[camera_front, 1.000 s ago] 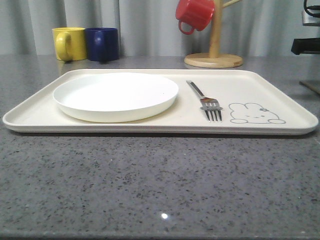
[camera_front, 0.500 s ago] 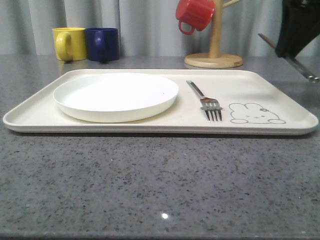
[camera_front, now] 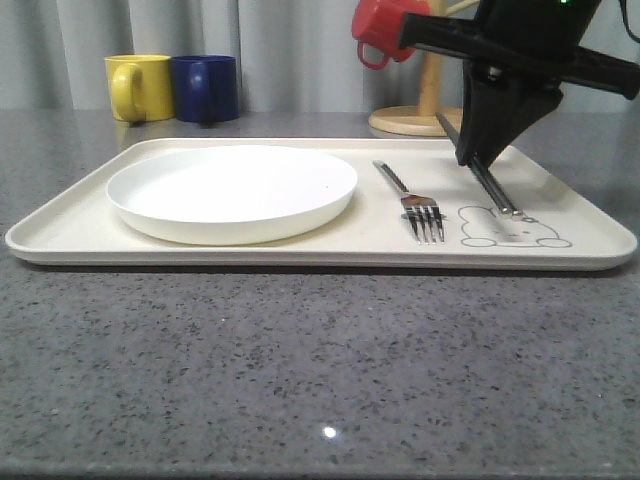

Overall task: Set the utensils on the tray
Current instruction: 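Move the right gripper back and grasp the chopsticks, then place the chopsticks on the tray next to the fork, release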

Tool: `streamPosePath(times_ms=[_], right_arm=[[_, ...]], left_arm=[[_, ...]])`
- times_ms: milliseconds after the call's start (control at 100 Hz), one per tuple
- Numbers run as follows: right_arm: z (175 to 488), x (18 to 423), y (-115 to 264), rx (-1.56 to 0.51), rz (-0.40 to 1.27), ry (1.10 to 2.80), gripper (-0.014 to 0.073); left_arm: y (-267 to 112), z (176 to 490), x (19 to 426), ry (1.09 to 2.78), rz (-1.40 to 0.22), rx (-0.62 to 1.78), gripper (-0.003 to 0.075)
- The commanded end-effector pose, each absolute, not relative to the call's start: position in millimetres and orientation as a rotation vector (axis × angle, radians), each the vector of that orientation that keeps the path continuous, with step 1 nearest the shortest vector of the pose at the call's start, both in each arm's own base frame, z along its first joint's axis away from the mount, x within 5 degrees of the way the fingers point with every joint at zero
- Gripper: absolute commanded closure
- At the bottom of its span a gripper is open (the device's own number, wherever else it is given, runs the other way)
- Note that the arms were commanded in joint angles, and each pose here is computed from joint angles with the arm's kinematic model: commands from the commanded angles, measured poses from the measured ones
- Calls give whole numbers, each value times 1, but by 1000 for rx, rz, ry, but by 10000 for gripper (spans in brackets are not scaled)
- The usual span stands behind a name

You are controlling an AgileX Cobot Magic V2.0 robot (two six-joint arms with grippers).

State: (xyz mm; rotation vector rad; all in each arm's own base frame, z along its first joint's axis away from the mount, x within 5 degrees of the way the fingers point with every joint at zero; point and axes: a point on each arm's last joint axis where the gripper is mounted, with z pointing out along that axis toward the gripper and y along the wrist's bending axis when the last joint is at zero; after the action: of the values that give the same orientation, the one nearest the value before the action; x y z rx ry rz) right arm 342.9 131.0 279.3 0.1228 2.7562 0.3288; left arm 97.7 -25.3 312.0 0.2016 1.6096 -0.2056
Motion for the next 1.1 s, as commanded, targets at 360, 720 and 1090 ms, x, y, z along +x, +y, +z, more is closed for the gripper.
streamPosePath(times_ms=[360,720,1090], right_arm=[[283,349,134,139,368,2718,550],[287,347,133,131,363,2712,283],[335,335,76,33,238,2621,284]], left_arm=[[-24,327,98,1523,-202,175,738],[-24,327,98,1523,-202,175,738],[-24,327,98,1523,-202,175,738]])
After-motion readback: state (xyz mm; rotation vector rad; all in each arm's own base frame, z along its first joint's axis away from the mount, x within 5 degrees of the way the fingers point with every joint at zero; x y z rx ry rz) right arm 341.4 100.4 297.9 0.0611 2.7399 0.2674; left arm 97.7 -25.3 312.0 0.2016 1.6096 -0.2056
